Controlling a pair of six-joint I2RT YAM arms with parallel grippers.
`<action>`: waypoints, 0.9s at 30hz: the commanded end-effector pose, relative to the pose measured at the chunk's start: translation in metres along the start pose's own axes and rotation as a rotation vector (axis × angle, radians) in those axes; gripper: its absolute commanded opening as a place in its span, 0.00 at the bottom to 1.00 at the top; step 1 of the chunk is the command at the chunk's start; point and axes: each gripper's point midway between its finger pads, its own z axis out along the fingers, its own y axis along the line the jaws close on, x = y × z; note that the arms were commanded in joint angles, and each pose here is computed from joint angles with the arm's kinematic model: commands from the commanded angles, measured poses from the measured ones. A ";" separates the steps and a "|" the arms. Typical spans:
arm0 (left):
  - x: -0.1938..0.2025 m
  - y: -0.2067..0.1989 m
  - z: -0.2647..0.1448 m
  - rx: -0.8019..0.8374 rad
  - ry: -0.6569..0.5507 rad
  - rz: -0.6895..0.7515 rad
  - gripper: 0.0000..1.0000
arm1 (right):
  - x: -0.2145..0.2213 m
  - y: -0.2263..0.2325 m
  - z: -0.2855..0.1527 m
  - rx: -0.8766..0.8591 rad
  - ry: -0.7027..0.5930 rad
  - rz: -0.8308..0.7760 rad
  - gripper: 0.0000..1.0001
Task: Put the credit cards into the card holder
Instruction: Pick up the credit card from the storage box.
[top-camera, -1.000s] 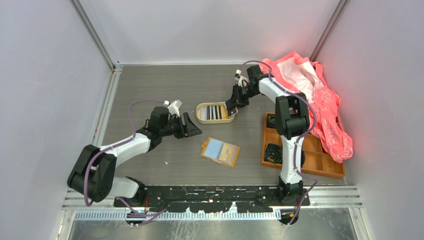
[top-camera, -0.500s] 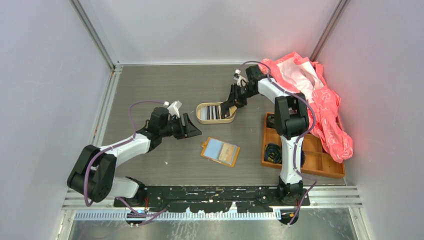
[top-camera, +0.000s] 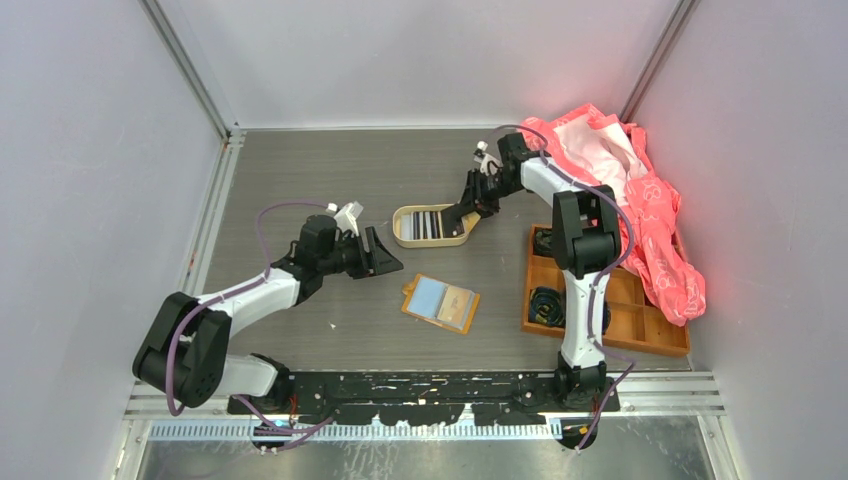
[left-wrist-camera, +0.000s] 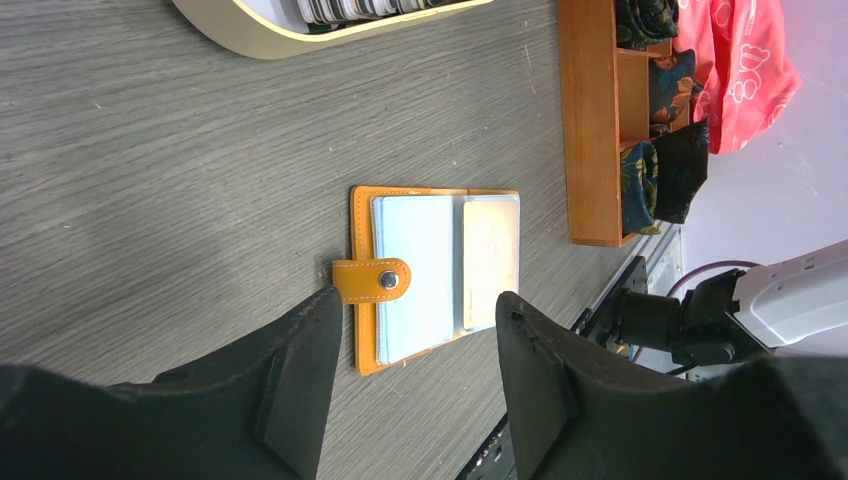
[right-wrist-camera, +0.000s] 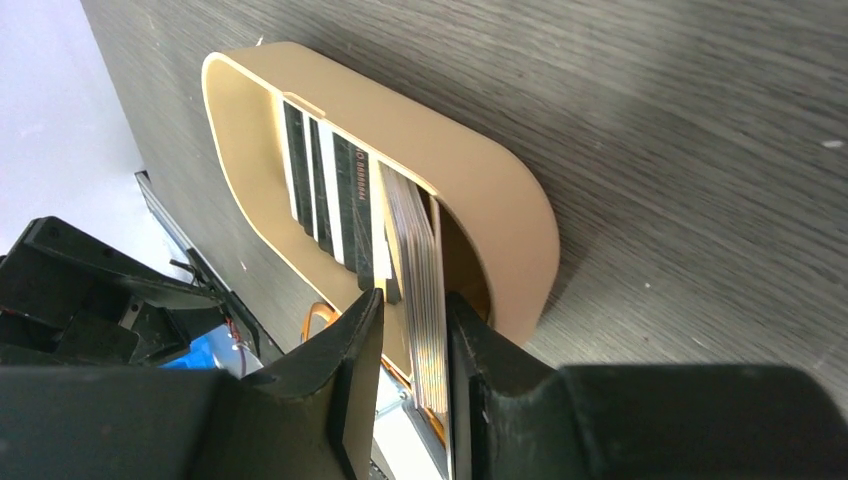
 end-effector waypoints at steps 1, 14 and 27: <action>-0.008 -0.008 -0.005 0.026 -0.031 0.033 0.58 | -0.007 0.014 -0.019 -0.032 -0.037 -0.035 0.34; -0.009 -0.009 -0.007 0.025 -0.035 0.038 0.58 | -0.006 0.014 -0.028 -0.021 -0.046 -0.045 0.34; -0.009 -0.010 -0.009 0.025 -0.037 0.041 0.58 | -0.005 0.012 -0.041 -0.046 -0.052 -0.022 0.33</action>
